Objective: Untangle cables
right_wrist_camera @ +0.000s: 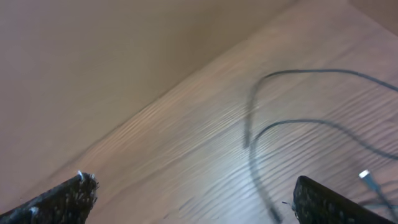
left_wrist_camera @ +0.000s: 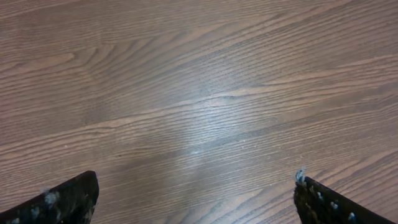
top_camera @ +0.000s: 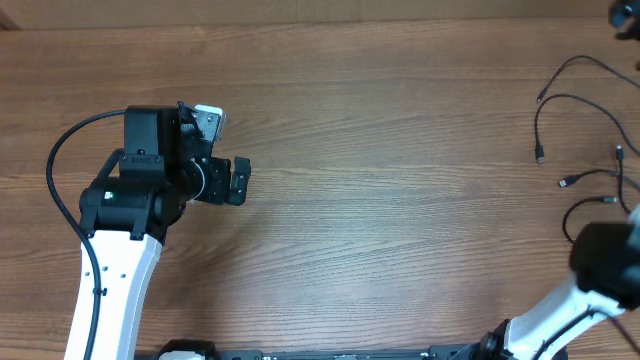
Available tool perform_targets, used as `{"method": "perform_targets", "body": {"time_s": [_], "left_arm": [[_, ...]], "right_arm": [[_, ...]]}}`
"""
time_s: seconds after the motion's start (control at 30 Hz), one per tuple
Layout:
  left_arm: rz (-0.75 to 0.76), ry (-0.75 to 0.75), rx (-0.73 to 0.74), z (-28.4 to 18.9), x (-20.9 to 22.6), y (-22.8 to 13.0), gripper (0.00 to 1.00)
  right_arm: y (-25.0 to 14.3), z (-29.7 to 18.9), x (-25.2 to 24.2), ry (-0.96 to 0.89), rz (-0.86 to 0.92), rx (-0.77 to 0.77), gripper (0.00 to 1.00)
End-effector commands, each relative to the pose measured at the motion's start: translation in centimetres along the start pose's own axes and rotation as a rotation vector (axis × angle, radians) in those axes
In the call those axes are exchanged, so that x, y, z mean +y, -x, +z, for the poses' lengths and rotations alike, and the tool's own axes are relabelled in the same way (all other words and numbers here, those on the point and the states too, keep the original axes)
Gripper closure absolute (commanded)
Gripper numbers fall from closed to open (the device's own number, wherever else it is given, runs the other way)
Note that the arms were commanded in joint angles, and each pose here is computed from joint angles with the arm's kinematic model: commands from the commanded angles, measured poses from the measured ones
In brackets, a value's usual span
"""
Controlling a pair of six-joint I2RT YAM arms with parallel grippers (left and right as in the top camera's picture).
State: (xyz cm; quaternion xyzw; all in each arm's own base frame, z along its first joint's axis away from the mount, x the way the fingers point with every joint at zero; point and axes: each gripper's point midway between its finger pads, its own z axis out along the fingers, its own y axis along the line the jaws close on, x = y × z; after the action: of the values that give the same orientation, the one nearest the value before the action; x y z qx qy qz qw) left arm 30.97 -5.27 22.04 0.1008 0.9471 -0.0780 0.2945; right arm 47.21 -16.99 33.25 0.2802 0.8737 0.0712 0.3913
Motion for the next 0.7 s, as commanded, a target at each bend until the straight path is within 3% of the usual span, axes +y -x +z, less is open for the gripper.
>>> {"method": "perform_targets", "body": {"time_s": [0.0, 0.17, 0.2, 0.43, 0.67], "left_arm": [[0.020, -0.011, -0.007, -0.1, -0.2, 0.2, 0.00], [0.020, -0.011, -0.007, -0.1, -0.2, 0.2, 0.00], [0.020, -0.011, -0.007, -0.1, -0.2, 0.2, 0.00], [0.020, -0.011, -0.007, -0.1, -0.2, 0.2, 0.00], [0.020, -0.011, -0.007, -0.1, -0.2, 0.2, 0.00]], "right_arm": [[-1.9, -3.6, 5.4, 0.053, -0.126, 0.001, 0.00], [-8.1, -4.6, 10.4, 0.111, -0.217, 0.169, 0.00], [-11.7, -5.0, 12.3, 0.127, -0.264, 0.274, 0.00], [-19.7, -7.7, 16.2, 0.194, -0.383, 0.509, 0.00], [-23.3, -9.7, 19.9, 0.324, -0.443, 0.594, 0.00]]}}
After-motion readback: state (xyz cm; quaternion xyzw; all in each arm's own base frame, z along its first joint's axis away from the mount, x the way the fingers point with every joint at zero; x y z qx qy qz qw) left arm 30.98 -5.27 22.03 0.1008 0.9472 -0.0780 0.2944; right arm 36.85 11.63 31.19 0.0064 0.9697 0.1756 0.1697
